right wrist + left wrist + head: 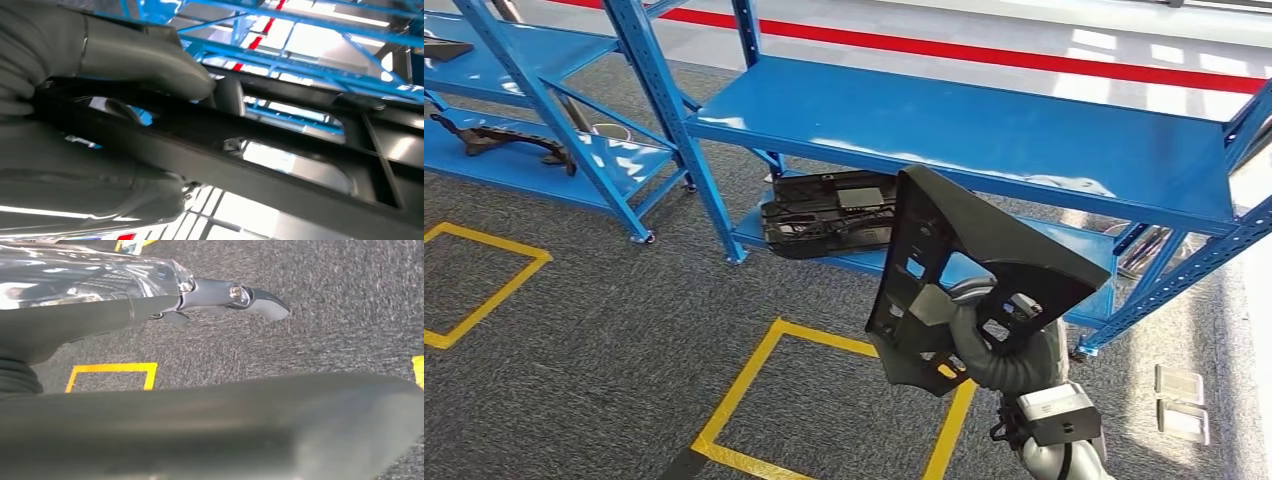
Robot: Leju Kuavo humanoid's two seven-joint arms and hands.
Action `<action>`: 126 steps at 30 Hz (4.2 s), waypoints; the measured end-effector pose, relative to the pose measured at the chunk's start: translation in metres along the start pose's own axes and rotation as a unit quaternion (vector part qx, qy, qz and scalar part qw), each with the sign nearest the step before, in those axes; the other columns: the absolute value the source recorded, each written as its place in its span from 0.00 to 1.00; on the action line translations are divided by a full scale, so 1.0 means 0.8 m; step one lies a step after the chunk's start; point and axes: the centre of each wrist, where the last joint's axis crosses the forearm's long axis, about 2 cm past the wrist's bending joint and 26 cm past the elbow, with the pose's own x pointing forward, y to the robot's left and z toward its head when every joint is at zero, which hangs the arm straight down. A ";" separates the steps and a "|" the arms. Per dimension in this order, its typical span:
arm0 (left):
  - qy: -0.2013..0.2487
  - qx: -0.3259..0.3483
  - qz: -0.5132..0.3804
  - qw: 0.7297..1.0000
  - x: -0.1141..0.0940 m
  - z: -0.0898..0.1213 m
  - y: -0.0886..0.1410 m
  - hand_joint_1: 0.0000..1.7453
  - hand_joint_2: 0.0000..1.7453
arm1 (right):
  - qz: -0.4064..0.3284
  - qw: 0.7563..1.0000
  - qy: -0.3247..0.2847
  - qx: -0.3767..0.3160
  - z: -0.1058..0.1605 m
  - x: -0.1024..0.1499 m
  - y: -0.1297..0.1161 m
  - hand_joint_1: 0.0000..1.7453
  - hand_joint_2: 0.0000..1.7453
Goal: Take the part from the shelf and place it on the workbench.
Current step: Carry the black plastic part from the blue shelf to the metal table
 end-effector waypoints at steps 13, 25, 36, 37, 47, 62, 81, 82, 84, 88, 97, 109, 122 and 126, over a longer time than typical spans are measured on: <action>0.003 -0.004 0.000 1.000 -0.003 0.001 -0.001 0.00 1.00 | 0.005 1.000 -0.002 -0.003 -0.001 0.001 0.000 1.00 1.00; 0.005 -0.008 0.000 1.000 -0.002 0.001 -0.002 0.00 1.00 | 0.009 1.000 -0.002 -0.003 0.001 0.002 -0.001 1.00 1.00; 0.011 -0.010 0.001 1.000 -0.003 0.002 -0.003 0.00 1.00 | 0.012 1.000 -0.001 -0.006 0.002 0.002 -0.001 1.00 1.00; 0.010 -0.010 0.001 1.000 -0.001 0.001 -0.002 0.00 1.00 | 0.012 1.000 -0.001 -0.006 0.002 0.002 -0.002 1.00 1.00; 0.008 -0.009 0.002 1.000 0.001 0.001 -0.002 0.00 1.00 | 0.013 1.000 -0.001 -0.008 0.001 0.002 -0.003 1.00 1.00; 0.006 -0.011 -0.003 1.000 0.002 0.002 -0.003 0.00 1.00 | 0.018 1.000 0.005 -0.011 0.005 0.000 -0.007 1.00 1.00; 0.011 -0.011 -0.005 1.000 -0.002 0.002 -0.004 0.00 1.00 | 0.015 1.000 0.006 -0.016 0.007 0.002 -0.007 1.00 1.00; 0.010 -0.011 -0.005 1.000 -0.001 0.002 -0.004 0.00 1.00 | 0.015 1.000 0.007 -0.016 0.008 0.002 -0.007 1.00 1.00; 0.008 -0.011 -0.004 1.000 0.001 0.002 -0.004 0.00 1.00 | 0.015 1.000 0.011 -0.016 0.012 0.002 -0.007 1.00 1.00; 0.008 -0.012 -0.004 1.000 0.000 0.003 -0.005 0.00 1.00 | 0.016 1.000 0.022 -0.016 0.021 0.002 -0.007 1.00 1.00; 0.013 -0.015 -0.004 1.000 -0.007 0.005 -0.008 0.00 1.00 | 0.013 0.999 0.036 -0.020 0.034 0.006 -0.005 1.00 1.00; 0.012 -0.014 -0.004 1.000 -0.006 0.005 -0.007 0.00 1.00 | 0.014 0.999 0.044 -0.026 0.042 0.007 -0.007 1.00 1.00; 0.015 -0.013 -0.003 1.000 -0.003 0.005 -0.008 0.00 1.00 | 0.012 0.998 0.056 -0.035 0.051 0.005 -0.013 1.00 1.00; 0.019 -0.015 -0.003 1.000 -0.007 0.006 -0.009 0.00 1.00 | 0.012 0.998 0.057 -0.036 0.051 0.005 -0.013 1.00 1.00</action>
